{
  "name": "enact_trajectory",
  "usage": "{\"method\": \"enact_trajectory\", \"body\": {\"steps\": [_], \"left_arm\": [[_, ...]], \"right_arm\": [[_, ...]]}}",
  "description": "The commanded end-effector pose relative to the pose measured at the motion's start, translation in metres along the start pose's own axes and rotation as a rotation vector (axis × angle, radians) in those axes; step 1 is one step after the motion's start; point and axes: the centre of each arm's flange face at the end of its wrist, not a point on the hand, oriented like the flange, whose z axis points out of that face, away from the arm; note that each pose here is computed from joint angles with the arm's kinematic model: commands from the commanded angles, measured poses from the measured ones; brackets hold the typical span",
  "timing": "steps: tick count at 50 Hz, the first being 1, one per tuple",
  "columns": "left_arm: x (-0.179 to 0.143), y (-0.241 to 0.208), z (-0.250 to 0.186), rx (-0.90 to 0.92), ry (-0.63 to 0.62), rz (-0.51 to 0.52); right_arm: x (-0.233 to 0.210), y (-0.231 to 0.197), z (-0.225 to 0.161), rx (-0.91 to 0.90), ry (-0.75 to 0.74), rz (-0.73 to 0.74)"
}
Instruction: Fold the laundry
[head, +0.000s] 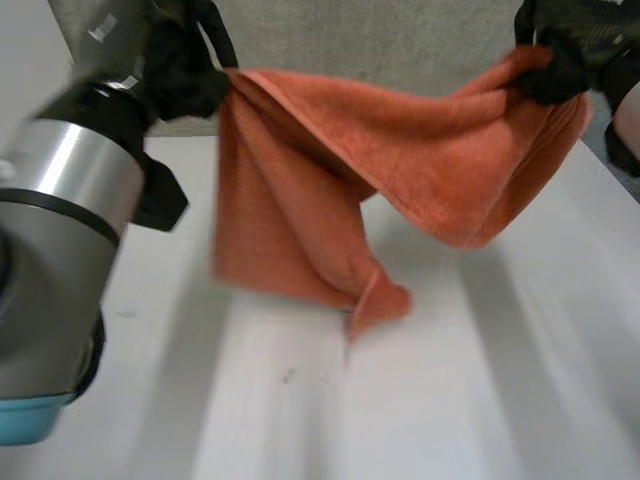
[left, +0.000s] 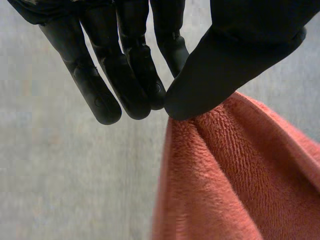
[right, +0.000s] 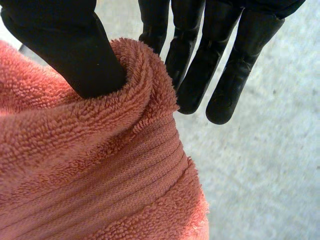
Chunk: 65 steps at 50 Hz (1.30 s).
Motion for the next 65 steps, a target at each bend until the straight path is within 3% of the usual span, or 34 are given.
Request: {"method": "enact_trajectory", "body": {"steps": [1, 4, 9, 13, 18, 25, 31, 38, 46, 51, 57, 65], "left_arm": [[-0.026, 0.029, 0.013, -0.086, -0.025, 0.042], [-0.034, 0.056, 0.019, -0.157, -0.046, 0.052], [-0.062, 0.141, 0.031, -0.352, -0.107, 0.082], [-0.073, 0.174, 0.034, -0.403, -0.118, 0.112], [-0.073, 0.195, 0.034, -0.421, -0.091, 0.154], [-0.047, 0.188, 0.031, -0.408, 0.036, 0.146], [-0.044, 0.165, 0.035, -0.349, 0.043, 0.170], [-0.071, 0.142, 0.048, -0.297, -0.022, 0.214], [-0.099, 0.140, 0.060, -0.293, -0.076, 0.291], [-0.138, 0.162, 0.071, -0.359, -0.126, 0.360], [-0.150, 0.183, 0.074, -0.437, -0.082, 0.356], [-0.169, 0.200, 0.071, -0.583, -0.132, 0.342]], "right_arm": [[0.010, 0.008, 0.009, -0.013, 0.018, 0.001], [0.005, 0.051, 0.027, -0.123, 0.005, 0.017], [-0.002, 0.103, 0.051, -0.239, 0.017, 0.032], [-0.002, 0.155, 0.077, -0.325, 0.080, 0.016], [-0.001, 0.188, 0.095, -0.370, 0.122, -0.061], [-0.007, 0.191, 0.097, -0.377, 0.117, -0.124], [-0.009, 0.152, 0.079, -0.329, 0.121, -0.076], [-0.010, 0.127, 0.047, -0.324, 0.104, -0.069], [-0.027, 0.148, 0.006, -0.442, 0.026, -0.055], [-0.052, 0.161, -0.020, -0.483, -0.114, -0.030], [-0.075, 0.168, -0.023, -0.447, -0.173, -0.038], [-0.095, 0.190, -0.018, -0.486, -0.211, -0.039]]}}
